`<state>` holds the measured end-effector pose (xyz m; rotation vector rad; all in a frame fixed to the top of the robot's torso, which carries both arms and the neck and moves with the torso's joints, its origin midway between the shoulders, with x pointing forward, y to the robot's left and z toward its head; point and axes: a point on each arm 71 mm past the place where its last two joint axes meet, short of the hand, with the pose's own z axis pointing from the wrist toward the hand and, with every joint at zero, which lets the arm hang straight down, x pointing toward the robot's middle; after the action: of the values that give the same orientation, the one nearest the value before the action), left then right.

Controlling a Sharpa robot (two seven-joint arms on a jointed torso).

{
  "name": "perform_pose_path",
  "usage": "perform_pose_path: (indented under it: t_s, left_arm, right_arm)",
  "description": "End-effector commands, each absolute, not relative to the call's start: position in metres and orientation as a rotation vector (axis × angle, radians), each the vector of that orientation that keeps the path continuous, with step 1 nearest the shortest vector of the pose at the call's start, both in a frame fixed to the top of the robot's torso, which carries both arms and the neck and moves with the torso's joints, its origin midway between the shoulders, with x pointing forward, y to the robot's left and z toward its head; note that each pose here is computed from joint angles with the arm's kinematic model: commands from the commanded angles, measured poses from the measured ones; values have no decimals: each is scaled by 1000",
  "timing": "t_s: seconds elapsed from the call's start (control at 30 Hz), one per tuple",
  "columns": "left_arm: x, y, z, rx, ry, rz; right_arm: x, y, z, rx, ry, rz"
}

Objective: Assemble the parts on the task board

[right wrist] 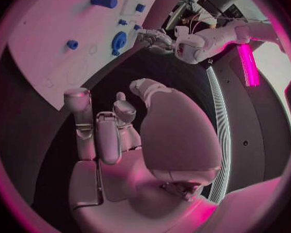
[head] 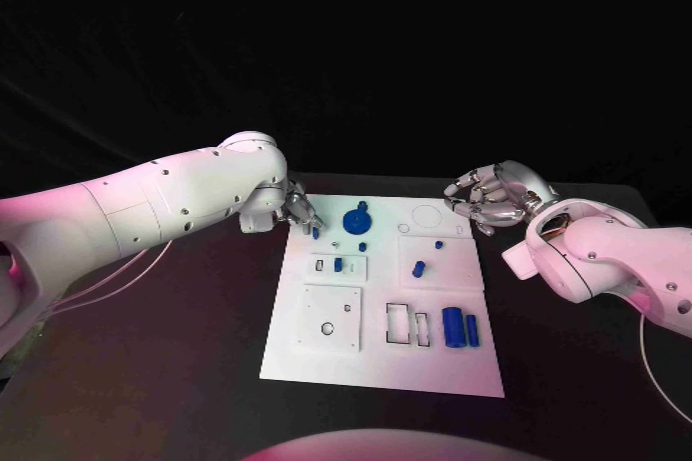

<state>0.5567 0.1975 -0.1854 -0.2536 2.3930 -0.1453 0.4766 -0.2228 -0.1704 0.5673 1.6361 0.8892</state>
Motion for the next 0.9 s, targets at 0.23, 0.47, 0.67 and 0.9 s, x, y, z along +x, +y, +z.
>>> perform_pose_path:
  t_s: [0.23,0.47,0.67,0.9]
  left_arm:
    - [557,192,-186,-249,2387,-184]
    - [557,191,-186,-269,2381,-208]
    - [557,190,-185,-277,2379,-223]
    - [556,192,-185,-290,2376,-237]
  right_arm:
    - [476,-221,-171,553,1644,898]
    - [476,-221,-171,553,1648,898]
    - [476,-221,-171,552,1649,898]
    - [477,-220,-171,552,1651,897]
